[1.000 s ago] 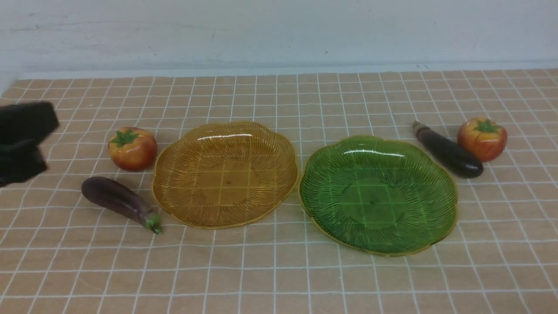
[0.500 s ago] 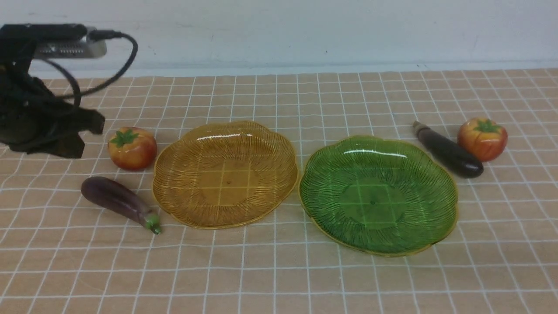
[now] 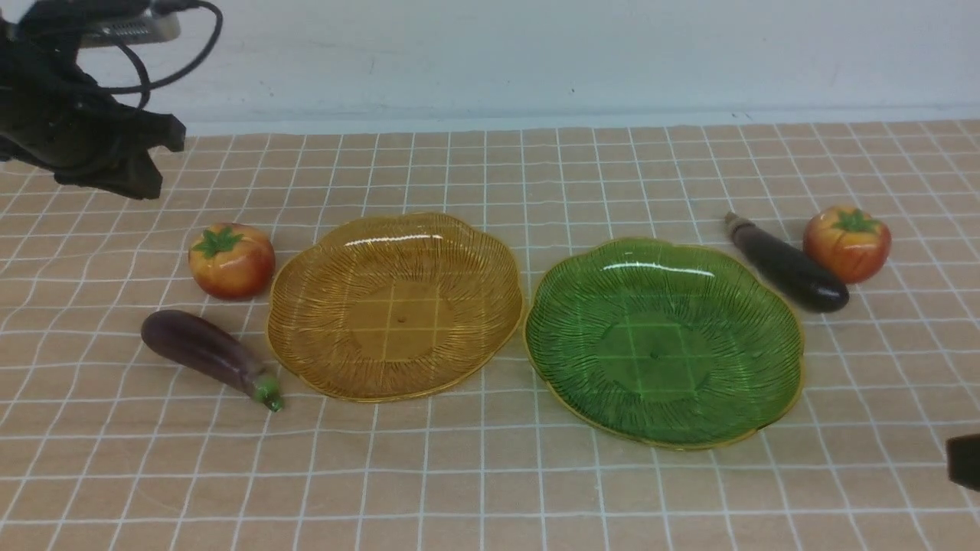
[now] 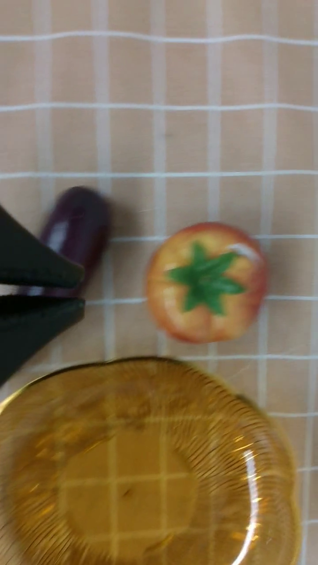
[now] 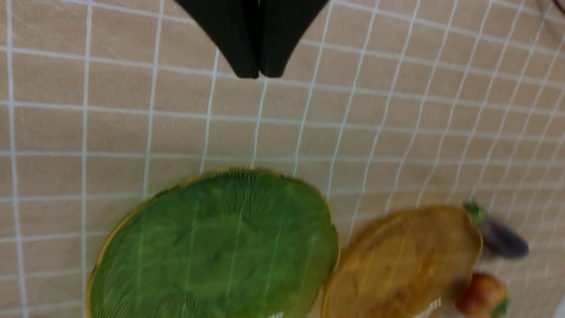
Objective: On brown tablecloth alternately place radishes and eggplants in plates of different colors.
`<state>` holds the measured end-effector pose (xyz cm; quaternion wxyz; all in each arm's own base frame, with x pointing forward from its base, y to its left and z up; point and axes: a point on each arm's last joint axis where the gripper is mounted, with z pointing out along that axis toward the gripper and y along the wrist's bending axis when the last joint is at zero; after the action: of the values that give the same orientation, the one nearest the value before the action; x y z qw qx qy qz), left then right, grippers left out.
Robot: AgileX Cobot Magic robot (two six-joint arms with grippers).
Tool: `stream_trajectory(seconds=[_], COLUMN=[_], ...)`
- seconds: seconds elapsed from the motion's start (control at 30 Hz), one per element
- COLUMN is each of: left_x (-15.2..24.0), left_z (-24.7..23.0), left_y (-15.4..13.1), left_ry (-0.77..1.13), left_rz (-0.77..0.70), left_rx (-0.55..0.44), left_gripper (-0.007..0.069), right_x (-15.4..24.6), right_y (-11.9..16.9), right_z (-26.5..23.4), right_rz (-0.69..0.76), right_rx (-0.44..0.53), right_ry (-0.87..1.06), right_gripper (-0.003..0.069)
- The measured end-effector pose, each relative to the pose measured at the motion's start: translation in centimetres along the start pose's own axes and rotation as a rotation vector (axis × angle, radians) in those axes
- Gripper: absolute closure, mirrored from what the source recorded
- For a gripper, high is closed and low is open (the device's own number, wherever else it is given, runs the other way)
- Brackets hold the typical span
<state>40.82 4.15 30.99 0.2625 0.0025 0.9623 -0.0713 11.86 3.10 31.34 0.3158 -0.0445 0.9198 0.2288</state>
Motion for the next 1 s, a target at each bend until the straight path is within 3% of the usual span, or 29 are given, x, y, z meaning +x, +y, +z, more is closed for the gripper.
stream_trajectory(seconds=[0.1, 0.13, 0.17, 0.2, 0.23, 0.37, 0.5, 1.0], left_x=[-0.4, -0.6, -0.6, -0.7, -0.8, -0.7, -0.4, 0.5], left_z=[2.3, 4.0, 4.2, 5.9, 6.9, 9.0, 10.6, 13.8], left_y=[0.2, 0.3, 0.3, 0.5, 0.6, 1.0, 1.4, 0.0], left_ry=[-0.015, -0.029, -0.031, -0.043, -0.052, -0.065, -0.055, 0.000], left_rz=[0.038, 0.068, 0.072, 0.099, 0.111, 0.115, 0.106, 0.112], left_rx=[0.000, -0.005, -0.005, -0.013, -0.019, -0.030, -0.031, 0.004], left_gripper=[0.0494, 0.0389, 0.0389, 0.0256, 0.0169, -0.0012, -0.0058, -0.0045], right_x=[-0.1, -0.1, -0.1, -0.1, -0.1, -0.1, -0.1, -0.1], right_y=[0.0, 0.0, 0.0, 0.0, 0.0, 0.0, 0.0, 0.0], right_z=[0.0, 0.0, 0.0, 0.0, 0.0, 0.0, 0.0, 0.0], right_rz=[0.000, -0.005, -0.005, -0.009, -0.010, -0.010, -0.002, 0.008], right_rx=[-0.001, -0.001, -0.001, -0.001, -0.001, -0.001, -0.001, -0.001], right_ry=[-0.005, -0.004, -0.004, -0.005, -0.005, -0.005, -0.005, -0.005], right_gripper=[0.0670, 0.0670, 0.0670, 0.0670, 0.0670, 0.0670, 0.0670, 0.0670])
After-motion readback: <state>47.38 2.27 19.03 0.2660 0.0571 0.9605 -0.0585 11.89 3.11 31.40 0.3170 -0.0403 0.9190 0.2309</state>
